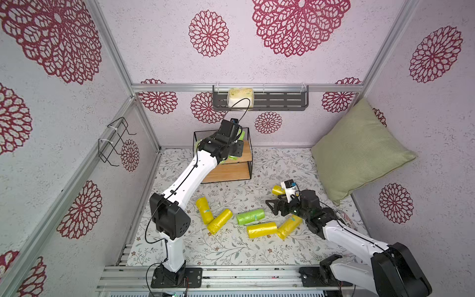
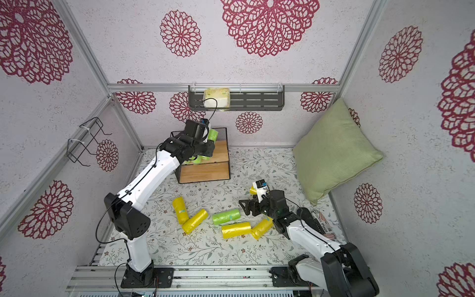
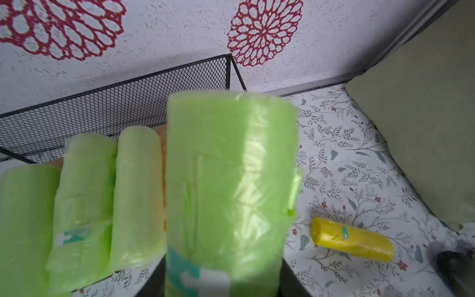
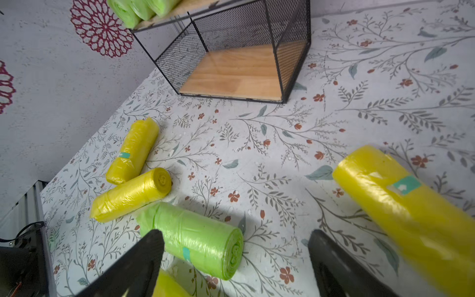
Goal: Sort the rolls of trash bags by color and place them on the shelf
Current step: Pick up the roll of trash bags from the center of the board, then place the roll of trash bags on the shelf.
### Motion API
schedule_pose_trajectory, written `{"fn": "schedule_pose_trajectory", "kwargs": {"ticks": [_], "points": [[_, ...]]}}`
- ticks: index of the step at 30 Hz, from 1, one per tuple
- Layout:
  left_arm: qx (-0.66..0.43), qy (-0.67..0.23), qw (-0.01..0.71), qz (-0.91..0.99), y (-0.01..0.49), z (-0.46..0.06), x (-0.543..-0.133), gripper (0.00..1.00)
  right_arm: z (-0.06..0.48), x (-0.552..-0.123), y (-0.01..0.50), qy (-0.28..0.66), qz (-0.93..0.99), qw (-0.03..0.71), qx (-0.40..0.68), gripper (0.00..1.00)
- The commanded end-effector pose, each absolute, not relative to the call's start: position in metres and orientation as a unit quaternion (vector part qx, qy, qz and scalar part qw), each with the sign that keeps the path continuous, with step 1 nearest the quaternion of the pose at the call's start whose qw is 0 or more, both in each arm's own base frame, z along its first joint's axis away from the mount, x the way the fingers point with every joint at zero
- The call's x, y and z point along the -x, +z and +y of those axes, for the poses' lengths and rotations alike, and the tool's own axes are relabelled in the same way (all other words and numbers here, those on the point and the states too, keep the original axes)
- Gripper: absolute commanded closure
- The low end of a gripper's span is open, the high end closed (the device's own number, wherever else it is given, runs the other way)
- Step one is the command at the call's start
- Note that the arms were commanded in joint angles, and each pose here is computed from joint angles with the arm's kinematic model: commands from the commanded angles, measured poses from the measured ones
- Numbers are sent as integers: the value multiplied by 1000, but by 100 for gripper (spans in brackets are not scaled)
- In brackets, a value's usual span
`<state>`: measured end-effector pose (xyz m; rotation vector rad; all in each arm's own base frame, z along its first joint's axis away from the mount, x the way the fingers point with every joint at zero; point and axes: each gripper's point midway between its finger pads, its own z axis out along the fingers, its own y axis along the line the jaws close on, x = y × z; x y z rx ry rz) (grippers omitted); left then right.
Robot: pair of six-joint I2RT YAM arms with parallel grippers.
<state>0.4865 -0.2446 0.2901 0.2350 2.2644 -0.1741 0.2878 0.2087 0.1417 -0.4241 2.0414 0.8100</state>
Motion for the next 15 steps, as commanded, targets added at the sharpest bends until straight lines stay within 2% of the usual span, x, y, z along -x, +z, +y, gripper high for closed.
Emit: {"fn": "schedule_pose_trajectory", "kwargs": {"ticks": [1, 5, 15], "points": [[-68, -16, 394, 916, 272, -232, -495, 56, 213, -296, 162, 329, 804, 465, 171, 7], [-53, 16, 393, 918, 262, -224, -509, 55, 216, -296, 158, 328, 806, 462, 173, 7], [-54, 24, 377, 924, 229, -227, -535, 49, 218, -298, 158, 329, 805, 463, 174, 7]]}}
